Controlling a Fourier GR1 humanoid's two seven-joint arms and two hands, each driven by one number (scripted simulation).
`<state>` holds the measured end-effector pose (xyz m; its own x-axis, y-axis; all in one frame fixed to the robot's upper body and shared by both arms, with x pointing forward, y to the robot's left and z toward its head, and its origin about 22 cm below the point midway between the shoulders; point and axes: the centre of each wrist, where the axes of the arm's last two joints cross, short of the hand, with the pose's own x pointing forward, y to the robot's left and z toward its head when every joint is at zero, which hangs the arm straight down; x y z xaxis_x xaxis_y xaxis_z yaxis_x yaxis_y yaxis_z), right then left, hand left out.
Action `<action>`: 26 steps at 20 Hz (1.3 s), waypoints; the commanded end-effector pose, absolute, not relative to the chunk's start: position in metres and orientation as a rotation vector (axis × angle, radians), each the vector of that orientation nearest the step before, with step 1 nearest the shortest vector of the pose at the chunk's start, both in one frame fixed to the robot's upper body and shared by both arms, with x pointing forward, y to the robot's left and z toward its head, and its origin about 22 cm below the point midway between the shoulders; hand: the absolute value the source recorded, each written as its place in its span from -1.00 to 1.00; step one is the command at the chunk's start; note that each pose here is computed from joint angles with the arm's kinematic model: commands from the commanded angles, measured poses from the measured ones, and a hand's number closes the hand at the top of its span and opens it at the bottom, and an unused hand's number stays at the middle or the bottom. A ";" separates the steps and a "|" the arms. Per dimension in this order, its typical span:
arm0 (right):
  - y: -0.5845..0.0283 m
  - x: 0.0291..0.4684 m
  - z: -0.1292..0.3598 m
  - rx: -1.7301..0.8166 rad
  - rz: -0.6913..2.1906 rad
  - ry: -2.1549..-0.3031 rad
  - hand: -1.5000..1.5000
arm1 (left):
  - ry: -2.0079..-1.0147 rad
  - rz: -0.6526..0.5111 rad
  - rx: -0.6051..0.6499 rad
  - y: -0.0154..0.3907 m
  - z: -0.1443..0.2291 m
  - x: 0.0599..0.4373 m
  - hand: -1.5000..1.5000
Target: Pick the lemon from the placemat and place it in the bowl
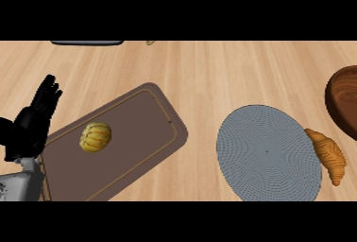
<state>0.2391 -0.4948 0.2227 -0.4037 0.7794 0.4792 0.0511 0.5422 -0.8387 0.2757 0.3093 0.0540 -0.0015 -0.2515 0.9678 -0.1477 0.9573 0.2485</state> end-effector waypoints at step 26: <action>-0.521 0.333 0.130 -0.330 0.829 -1.632 -1.00 | -1.592 -0.108 0.282 0.287 0.053 0.283 0.00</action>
<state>0.3347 -0.5134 0.1283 -0.2056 0.7971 0.5678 -0.1906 0.5365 -0.8221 0.2856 0.2913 0.0587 -0.0258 -0.2459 0.9689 -0.1182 0.9632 0.2413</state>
